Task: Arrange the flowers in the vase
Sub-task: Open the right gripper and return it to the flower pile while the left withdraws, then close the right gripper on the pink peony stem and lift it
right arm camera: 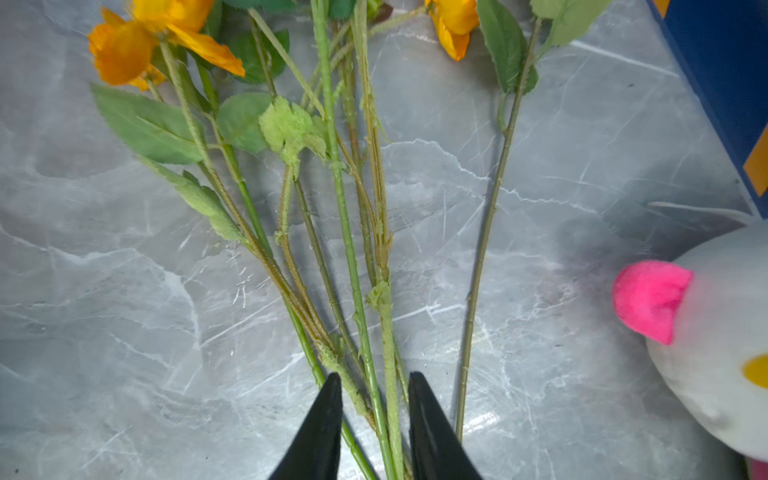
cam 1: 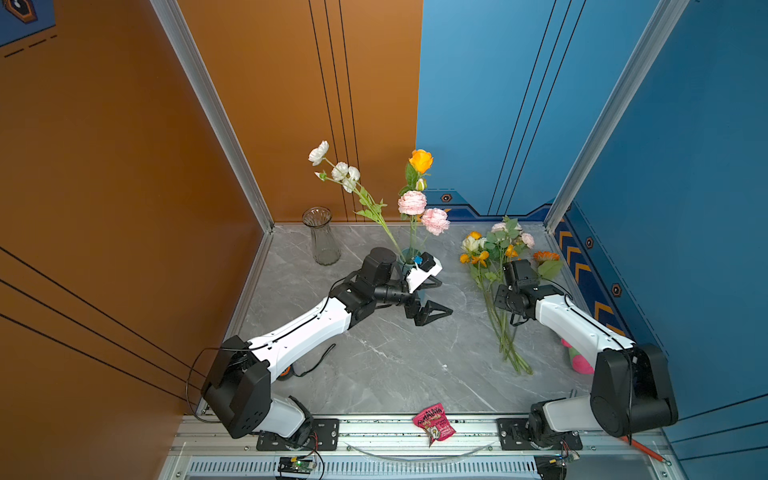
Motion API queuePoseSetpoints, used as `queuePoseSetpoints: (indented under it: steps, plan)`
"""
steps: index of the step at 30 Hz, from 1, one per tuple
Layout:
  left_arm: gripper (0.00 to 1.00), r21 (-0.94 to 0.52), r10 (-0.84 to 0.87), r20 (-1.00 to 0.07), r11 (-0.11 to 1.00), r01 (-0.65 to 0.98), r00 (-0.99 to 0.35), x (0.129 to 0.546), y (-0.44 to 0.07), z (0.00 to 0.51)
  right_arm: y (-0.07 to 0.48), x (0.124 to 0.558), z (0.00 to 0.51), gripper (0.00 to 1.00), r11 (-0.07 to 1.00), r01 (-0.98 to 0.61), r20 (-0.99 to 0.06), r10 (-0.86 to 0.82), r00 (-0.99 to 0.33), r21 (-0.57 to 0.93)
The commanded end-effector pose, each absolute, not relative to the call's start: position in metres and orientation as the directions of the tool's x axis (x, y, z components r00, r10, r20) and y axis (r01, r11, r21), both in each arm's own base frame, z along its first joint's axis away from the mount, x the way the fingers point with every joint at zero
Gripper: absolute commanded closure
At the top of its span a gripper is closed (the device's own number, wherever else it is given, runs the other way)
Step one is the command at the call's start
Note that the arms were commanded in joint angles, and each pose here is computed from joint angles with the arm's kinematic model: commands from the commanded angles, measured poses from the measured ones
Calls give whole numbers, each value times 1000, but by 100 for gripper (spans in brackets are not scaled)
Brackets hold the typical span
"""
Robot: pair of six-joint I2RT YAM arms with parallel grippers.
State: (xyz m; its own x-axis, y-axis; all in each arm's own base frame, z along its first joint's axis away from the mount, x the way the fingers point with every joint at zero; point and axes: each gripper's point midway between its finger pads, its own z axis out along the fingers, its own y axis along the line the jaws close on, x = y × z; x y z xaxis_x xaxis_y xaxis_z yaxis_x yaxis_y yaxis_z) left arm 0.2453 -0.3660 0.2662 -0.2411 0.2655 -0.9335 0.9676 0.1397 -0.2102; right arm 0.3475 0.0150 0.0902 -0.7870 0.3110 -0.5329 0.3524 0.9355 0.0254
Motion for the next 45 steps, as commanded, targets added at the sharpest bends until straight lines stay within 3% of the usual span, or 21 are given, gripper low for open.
queuePoseSetpoints:
  steps: [1,28,45]
  plan:
    - [2,-126,380,-905,196,972,-194,245,-369,241,15,372,93,70,940,338,-550,300,-780,33]
    - [2,-117,505,-841,183,976,-195,235,-373,216,4,405,61,82,934,351,-528,264,-807,-70]
    - [2,-116,506,-840,180,977,-194,234,-372,218,6,409,39,86,943,312,-416,240,-877,-113]
